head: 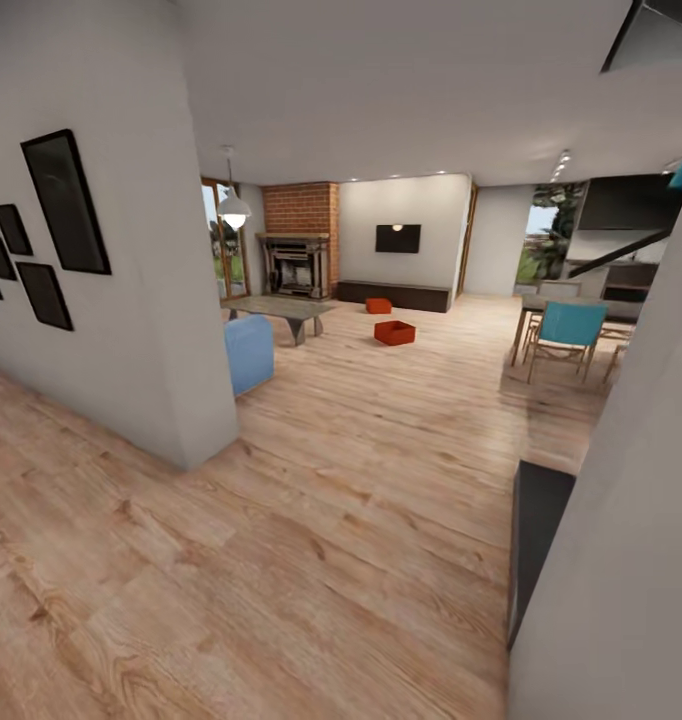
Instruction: Move the two storage containers from the living room to the garage. In the garage, place one container on the floor and stack the other container on top of it (either order is fine).
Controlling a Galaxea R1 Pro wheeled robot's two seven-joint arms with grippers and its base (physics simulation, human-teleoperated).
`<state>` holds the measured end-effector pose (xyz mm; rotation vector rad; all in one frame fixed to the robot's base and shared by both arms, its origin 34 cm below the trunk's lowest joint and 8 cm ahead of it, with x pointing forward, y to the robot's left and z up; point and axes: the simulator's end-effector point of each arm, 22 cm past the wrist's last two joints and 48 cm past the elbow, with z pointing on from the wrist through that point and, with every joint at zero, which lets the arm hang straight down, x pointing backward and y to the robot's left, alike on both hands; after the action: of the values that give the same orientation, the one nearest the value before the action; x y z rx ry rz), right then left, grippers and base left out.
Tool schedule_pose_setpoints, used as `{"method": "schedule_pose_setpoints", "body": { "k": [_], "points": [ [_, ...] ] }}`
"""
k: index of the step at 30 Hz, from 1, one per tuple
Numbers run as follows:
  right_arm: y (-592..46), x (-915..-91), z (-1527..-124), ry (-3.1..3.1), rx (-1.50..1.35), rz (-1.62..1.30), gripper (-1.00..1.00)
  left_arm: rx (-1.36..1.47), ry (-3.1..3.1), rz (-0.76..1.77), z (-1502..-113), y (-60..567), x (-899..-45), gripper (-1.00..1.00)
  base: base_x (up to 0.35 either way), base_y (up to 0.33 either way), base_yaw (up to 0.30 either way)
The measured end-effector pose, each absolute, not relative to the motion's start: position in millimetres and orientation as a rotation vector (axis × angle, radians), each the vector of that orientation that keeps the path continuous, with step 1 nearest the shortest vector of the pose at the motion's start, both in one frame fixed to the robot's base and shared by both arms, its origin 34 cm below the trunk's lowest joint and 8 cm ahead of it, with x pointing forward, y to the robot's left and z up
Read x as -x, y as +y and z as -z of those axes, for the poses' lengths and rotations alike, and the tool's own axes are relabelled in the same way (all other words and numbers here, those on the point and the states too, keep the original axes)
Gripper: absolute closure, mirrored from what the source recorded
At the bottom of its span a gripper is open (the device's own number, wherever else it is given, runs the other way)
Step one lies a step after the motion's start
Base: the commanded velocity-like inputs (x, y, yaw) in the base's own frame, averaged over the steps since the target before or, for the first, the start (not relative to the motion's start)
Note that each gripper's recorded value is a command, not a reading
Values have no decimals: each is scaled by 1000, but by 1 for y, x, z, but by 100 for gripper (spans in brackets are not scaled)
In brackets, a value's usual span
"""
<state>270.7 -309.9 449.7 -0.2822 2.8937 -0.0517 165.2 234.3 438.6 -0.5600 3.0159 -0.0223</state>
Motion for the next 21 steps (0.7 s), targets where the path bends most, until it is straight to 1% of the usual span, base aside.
{"method": "schedule_pose_setpoints", "body": {
  "k": [21],
  "points": [
    [-309, -271, -450, 2893, 282, 51, -100, 556, 3017, 23, -439, 234, -165, -100, 321, 173, -250]
  ]
}}
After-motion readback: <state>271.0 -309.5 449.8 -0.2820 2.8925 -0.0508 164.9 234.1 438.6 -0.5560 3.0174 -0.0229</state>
